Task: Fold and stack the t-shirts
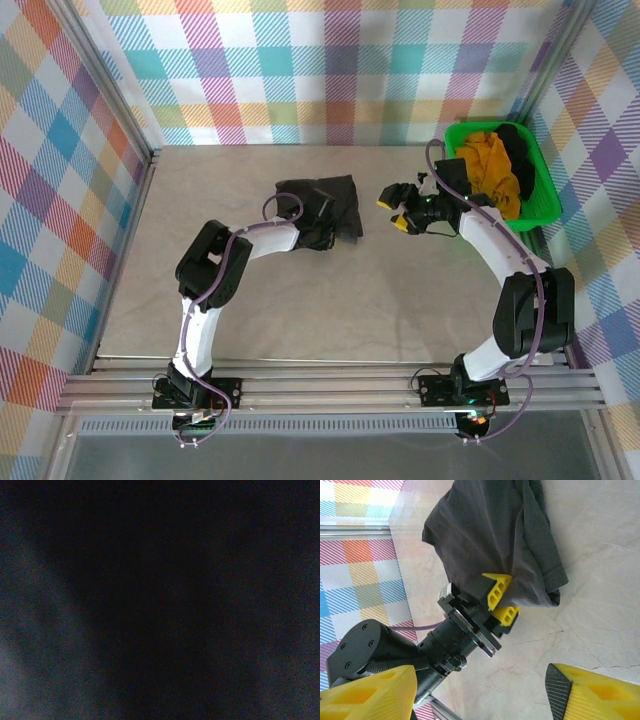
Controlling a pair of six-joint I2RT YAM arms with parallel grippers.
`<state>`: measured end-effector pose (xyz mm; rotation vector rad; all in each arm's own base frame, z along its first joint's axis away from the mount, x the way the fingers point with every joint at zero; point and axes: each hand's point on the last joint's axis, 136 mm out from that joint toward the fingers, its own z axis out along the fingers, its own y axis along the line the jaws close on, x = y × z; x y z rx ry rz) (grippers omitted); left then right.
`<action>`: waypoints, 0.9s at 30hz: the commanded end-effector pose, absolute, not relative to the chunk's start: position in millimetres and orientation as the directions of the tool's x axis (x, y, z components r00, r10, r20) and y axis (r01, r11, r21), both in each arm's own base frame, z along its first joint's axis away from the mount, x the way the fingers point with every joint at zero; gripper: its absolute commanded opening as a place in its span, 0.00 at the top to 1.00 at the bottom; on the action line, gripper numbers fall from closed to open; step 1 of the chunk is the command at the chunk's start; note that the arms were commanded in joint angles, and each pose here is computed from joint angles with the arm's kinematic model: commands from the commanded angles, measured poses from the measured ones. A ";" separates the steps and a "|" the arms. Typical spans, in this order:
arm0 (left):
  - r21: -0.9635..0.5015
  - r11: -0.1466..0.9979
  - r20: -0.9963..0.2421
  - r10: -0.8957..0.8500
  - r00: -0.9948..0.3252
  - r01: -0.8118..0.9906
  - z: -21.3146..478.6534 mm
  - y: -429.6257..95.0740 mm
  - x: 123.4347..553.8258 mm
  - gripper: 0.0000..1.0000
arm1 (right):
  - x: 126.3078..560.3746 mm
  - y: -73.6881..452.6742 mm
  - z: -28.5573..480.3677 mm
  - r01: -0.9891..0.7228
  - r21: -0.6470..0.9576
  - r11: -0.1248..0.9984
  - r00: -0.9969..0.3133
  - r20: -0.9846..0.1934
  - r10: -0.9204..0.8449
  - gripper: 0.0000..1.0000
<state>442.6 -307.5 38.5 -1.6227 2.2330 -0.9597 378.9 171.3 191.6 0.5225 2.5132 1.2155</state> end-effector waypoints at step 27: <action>-0.481 0.623 -0.212 -0.765 -0.608 -0.616 24.6 34.5 577.2 0.72 | 378.8 177.3 204.4 0.077 0.825 0.560 -0.905 -0.178 0.386 0.31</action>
